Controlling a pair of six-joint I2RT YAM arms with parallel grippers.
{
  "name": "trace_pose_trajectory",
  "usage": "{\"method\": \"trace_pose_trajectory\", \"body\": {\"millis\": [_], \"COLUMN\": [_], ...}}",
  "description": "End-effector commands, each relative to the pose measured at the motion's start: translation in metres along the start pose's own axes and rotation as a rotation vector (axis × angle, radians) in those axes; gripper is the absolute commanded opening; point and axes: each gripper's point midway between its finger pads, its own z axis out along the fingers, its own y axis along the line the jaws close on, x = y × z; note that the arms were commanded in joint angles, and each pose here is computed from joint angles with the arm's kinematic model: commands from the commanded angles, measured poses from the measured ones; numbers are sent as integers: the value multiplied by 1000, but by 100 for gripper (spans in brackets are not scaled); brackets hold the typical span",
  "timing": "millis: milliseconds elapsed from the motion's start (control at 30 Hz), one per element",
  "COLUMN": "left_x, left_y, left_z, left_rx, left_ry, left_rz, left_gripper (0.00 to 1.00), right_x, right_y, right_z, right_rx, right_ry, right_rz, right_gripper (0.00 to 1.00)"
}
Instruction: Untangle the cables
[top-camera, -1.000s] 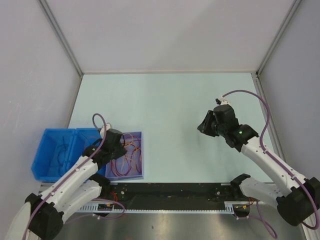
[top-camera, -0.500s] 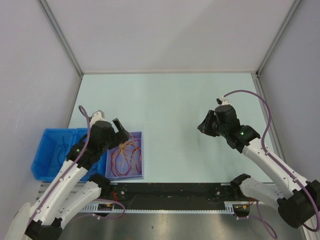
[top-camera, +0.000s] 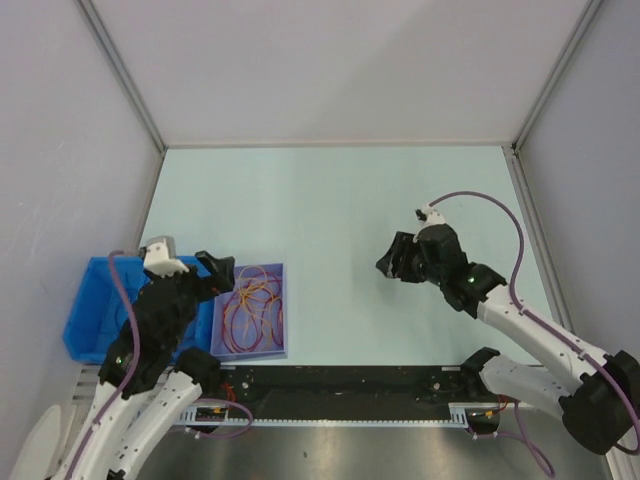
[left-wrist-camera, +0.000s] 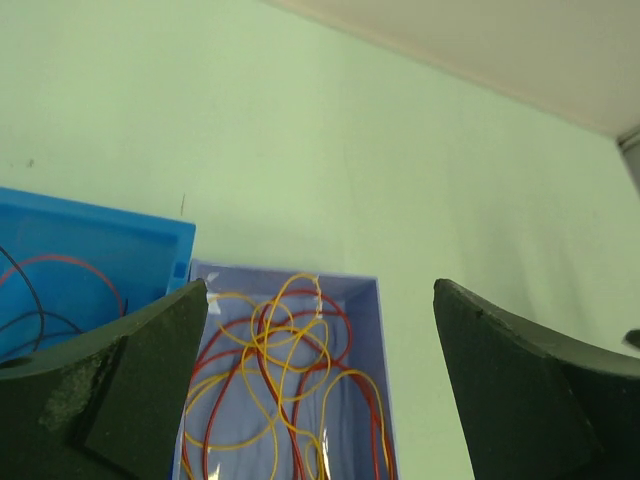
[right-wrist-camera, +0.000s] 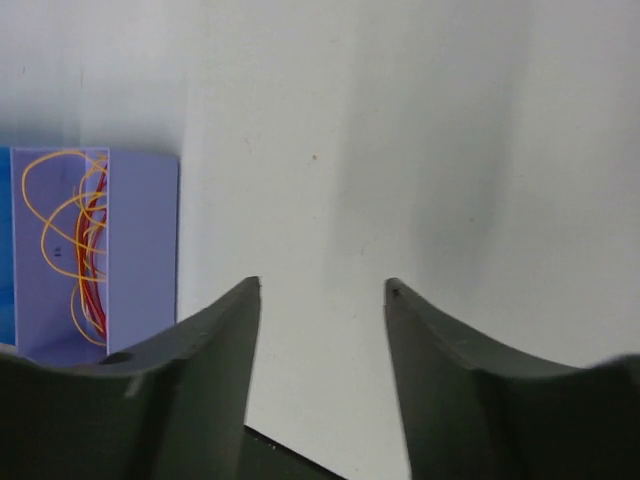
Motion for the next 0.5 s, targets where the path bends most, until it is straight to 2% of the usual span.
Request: {"method": "trace_pose_trajectory", "body": {"millis": [0,67,100,167,333,467], "left_x": [-38,-42,-39,-38,-31,-27], "left_y": [10,15,19,20,17,13], "left_z": [-6,-13,-12,-11,-4,1], "left_rx": [-3,-5,-17,-21,-29,-29], "left_ry": [-248,-301,-305,-300,-244,-192], "left_rz": [13,-4,1,9,43,57], "left_gripper": [100,100,100,100,100,100], "right_x": [2,15,8,21,37,37], "right_y": [23,24,31,22,10,10], "right_z": [21,33,38,51,80,85], "right_rx": [-138,-136,-153,-106,-74,-79], "right_ry": [-87,-67,-113,-112,-105,-108], "right_rz": [-87,-106,-107,-136,-151,-135], "right_gripper": [64,71,74,85,88,91]}}
